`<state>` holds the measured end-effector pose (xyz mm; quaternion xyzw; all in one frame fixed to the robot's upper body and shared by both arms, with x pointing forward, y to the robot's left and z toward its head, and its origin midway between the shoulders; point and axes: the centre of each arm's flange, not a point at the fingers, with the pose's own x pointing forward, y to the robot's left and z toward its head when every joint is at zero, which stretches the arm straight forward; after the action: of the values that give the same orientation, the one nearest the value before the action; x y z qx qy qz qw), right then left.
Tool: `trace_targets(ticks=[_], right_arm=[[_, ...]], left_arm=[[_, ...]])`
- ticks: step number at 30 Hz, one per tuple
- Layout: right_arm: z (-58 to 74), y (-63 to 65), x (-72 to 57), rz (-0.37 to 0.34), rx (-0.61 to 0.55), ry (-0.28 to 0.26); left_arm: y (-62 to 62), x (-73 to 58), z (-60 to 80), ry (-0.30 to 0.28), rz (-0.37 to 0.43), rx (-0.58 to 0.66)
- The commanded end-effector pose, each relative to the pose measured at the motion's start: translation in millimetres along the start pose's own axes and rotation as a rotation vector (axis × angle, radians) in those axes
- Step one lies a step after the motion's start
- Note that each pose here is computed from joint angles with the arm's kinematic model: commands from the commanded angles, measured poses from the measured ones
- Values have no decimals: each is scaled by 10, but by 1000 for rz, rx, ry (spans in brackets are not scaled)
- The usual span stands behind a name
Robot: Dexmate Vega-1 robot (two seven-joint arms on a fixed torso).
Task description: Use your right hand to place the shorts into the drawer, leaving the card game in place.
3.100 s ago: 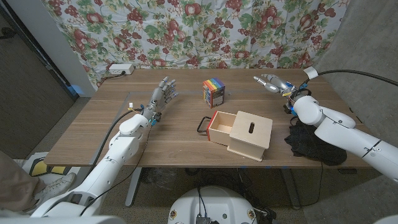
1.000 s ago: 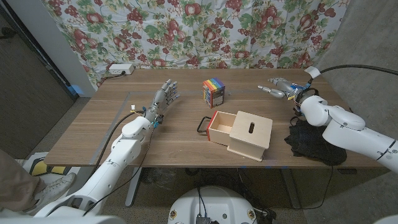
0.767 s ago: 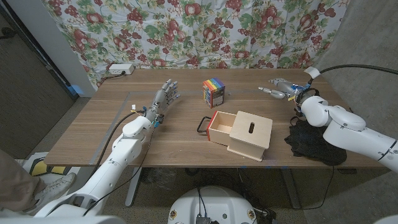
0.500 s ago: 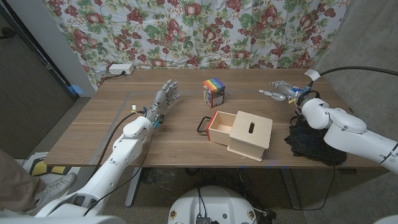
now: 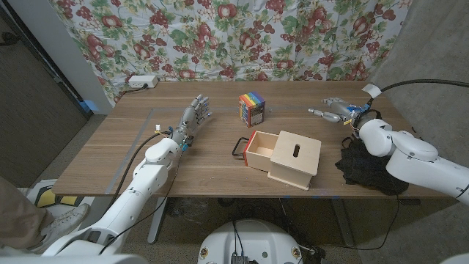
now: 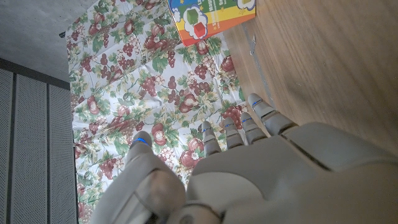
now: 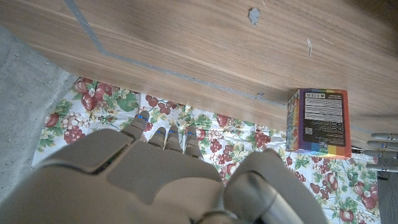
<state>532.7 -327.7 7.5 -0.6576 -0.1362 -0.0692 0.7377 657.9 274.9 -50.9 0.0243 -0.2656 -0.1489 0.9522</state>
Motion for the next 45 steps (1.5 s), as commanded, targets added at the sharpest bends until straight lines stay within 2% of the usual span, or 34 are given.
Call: trace_targets(ticks=[1, 14, 29, 45], right_arm=[[-66, 14, -75, 13, -18, -1], [-200, -70, -101, 38, -74, -6], [-264, -12, -213, 55, -82, 1], [-302, -45, -315, 40, -92, 0]], left_arm=[[-5, -17, -2, 3, 1, 2], [-15, 11, 18, 9, -16, 12], [1, 29, 30, 12, -30, 21], [2, 51, 39, 10, -38, 23]])
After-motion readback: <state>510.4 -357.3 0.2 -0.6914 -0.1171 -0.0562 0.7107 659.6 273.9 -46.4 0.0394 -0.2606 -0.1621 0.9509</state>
